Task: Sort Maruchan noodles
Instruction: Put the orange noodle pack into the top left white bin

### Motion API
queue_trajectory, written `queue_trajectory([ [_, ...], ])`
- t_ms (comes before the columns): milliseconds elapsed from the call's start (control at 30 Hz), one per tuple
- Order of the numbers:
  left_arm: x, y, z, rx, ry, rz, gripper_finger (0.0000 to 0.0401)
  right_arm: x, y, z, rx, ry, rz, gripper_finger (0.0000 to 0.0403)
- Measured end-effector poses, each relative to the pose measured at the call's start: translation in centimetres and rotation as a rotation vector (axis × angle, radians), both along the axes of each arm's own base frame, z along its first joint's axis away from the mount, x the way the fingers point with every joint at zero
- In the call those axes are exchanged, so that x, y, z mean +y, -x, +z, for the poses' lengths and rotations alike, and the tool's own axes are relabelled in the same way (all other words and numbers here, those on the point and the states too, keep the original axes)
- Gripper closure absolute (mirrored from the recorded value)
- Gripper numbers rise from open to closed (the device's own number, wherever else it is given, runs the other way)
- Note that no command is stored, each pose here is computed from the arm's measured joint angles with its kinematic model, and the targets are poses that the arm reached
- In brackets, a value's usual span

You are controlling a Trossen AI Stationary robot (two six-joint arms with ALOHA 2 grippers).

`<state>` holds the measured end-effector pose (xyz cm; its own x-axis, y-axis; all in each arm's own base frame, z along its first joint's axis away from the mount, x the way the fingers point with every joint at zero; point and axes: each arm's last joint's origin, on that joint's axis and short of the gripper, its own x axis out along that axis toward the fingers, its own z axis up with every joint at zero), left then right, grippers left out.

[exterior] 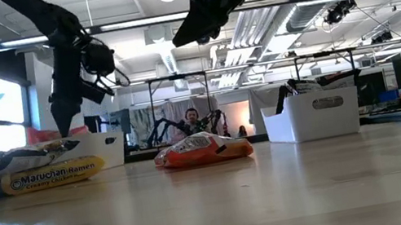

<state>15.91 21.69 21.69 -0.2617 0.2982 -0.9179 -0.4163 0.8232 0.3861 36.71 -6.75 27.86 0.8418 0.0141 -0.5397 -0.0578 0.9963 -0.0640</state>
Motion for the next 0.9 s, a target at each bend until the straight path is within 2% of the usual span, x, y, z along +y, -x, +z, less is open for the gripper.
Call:
queue_trajectory([
  [133,-0.5,0.0,1.0,-0.111,0.023,0.014,0.0398,0.0,0.0,0.0,0.002,0.0,0.0,0.037],
  [233,-0.7,-0.3,0.9,-0.214,0.094,0.025,0.0398,0.0,0.0,0.0,0.003,0.0,0.0,0.037],
  [300,-0.5,-0.5,0.4,-0.24,0.089,0.023,0.0398,0.0,0.0,0.0,0.003,0.004,0.003,0.037],
  [433,-0.3,-0.6,-1.7,-0.209,0.093,0.039,0.0398,0.0,0.0,0.0,0.005,0.006,0.004,0.037],
  [567,-0.2,0.0,-2.8,-0.147,0.005,0.081,0.0398,0.0,0.1,-0.2,0.024,0.002,0.004,0.037],
  [733,0.3,0.7,-2.8,-0.131,-0.032,0.152,0.0398,0.0,0.2,-0.3,0.036,0.007,-0.006,0.037],
  [900,0.4,0.8,-2.3,-0.149,-0.064,0.149,0.0398,0.0,0.2,-0.4,0.046,0.007,-0.006,0.037],
])
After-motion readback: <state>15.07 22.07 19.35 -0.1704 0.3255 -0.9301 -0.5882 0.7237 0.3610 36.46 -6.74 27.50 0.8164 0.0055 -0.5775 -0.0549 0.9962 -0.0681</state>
